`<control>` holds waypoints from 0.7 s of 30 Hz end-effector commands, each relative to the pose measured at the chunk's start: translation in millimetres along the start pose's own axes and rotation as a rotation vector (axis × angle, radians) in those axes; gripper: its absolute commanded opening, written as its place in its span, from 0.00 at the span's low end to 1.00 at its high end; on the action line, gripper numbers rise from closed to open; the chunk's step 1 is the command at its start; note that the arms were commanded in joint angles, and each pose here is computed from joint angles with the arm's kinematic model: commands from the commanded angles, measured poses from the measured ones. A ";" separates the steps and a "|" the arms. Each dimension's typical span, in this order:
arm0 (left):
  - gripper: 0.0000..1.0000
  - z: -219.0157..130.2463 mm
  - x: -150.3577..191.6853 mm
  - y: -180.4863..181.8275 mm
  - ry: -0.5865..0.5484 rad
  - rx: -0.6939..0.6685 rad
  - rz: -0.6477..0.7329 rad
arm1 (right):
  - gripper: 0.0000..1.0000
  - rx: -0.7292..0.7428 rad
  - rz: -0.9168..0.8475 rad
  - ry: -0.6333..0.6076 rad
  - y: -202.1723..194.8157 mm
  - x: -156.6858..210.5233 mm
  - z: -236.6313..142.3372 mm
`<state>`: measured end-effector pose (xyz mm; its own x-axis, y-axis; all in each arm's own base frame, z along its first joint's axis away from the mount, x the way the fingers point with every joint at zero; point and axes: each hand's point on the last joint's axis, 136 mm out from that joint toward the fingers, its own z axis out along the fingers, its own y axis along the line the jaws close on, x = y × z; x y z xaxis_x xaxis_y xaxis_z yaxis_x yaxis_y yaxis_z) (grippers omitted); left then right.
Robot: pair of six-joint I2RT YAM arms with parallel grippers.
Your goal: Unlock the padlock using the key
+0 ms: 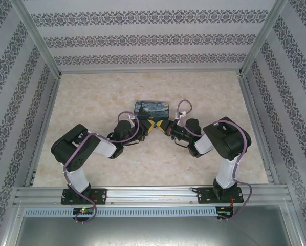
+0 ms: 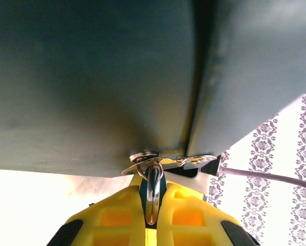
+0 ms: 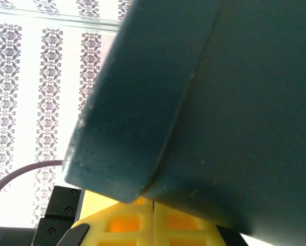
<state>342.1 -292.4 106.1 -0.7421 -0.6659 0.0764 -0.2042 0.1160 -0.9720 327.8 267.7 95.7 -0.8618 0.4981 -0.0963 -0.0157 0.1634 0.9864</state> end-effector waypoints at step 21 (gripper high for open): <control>0.00 0.1 9.8 46.5 0.052 -0.081 0.137 | 0.62 0.056 0.057 -0.056 -17.8 4.3 -17.1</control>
<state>331.6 -287.0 62.2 -0.7677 -0.6406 -0.0158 -0.1900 0.2511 -0.9491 316.5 258.9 63.0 -0.8342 0.5512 0.0143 0.1428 0.1908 0.9712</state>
